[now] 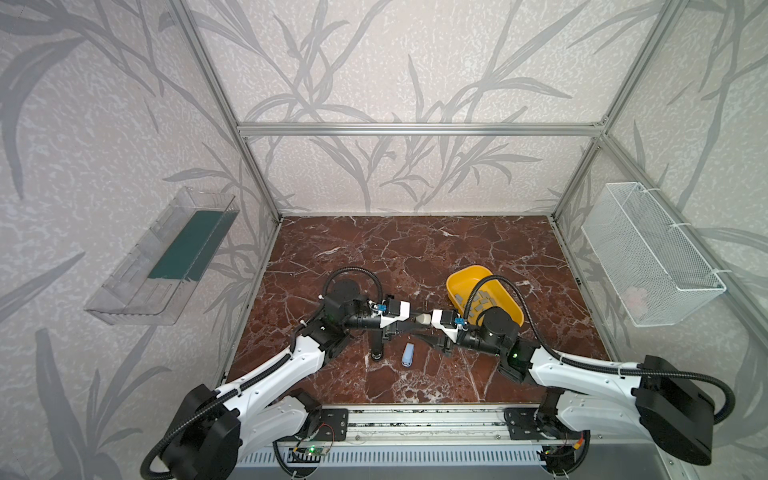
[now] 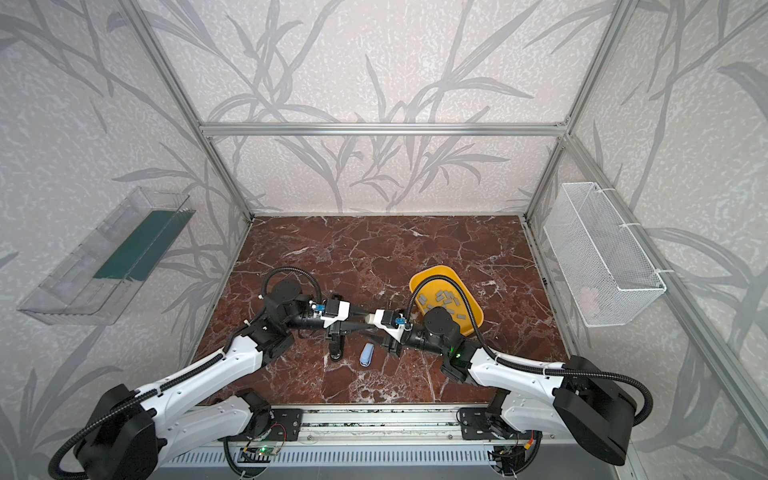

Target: Load the staples into the stapler

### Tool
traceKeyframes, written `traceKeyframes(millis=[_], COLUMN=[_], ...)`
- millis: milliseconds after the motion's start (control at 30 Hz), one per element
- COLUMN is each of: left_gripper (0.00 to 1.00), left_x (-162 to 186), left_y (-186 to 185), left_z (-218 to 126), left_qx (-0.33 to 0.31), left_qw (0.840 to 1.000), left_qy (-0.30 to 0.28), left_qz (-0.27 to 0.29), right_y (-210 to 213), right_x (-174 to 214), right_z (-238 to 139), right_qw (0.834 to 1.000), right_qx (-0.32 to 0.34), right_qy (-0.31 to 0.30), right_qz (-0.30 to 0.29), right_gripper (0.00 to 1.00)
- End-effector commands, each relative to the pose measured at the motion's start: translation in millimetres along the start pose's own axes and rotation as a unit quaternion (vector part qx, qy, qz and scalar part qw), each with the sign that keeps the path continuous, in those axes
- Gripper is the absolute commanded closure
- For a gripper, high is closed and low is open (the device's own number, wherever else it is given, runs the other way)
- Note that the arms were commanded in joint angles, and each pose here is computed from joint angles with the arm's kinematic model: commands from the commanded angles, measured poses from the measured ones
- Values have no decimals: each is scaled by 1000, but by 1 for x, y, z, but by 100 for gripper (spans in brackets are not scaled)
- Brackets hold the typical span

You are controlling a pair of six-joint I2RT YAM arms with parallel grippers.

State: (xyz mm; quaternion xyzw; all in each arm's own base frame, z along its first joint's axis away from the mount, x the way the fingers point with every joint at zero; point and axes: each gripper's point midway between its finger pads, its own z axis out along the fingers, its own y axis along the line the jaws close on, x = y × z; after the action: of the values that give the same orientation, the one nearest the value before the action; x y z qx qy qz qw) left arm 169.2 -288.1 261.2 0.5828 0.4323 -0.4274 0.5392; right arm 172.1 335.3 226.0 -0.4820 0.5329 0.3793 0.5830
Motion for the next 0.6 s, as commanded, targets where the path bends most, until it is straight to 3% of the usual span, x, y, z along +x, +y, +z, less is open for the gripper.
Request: traceKeyframes(millis=[0, 67, 167, 400, 467, 567], left_gripper=[100, 98, 71, 32, 13, 7], left_x=[-9, -7, -4, -6, -2, 8], left_y=[3, 6, 16, 38, 46, 59], left_z=[0, 0, -3, -20, -29, -54], left_qx=[-3, -16, -55, -160, -205, -294], left_qw=[1000, 1000, 998, 987, 979, 955], left_qy=[-14, -10, -8, -5, 11, 33], left_qz=[20, 21, 22, 11, 3, -2], right_y=[0, -3, -10, -26, -34, -50], right_x=[-13, -10, -5, 21, 30, 56], right_z=[1, 1, 1, -1, -3, -12], right_qw=[1000, 1000, 999, 993, 988, 971], right_qx=[-1, 7, 29, 84, 112, 172], right_qy=[-22, -18, -8, 30, 48, 102], right_qz=[-2, 2, 13, 76, 95, 130], right_gripper=[66, 73, 78, 80, 82, 83])
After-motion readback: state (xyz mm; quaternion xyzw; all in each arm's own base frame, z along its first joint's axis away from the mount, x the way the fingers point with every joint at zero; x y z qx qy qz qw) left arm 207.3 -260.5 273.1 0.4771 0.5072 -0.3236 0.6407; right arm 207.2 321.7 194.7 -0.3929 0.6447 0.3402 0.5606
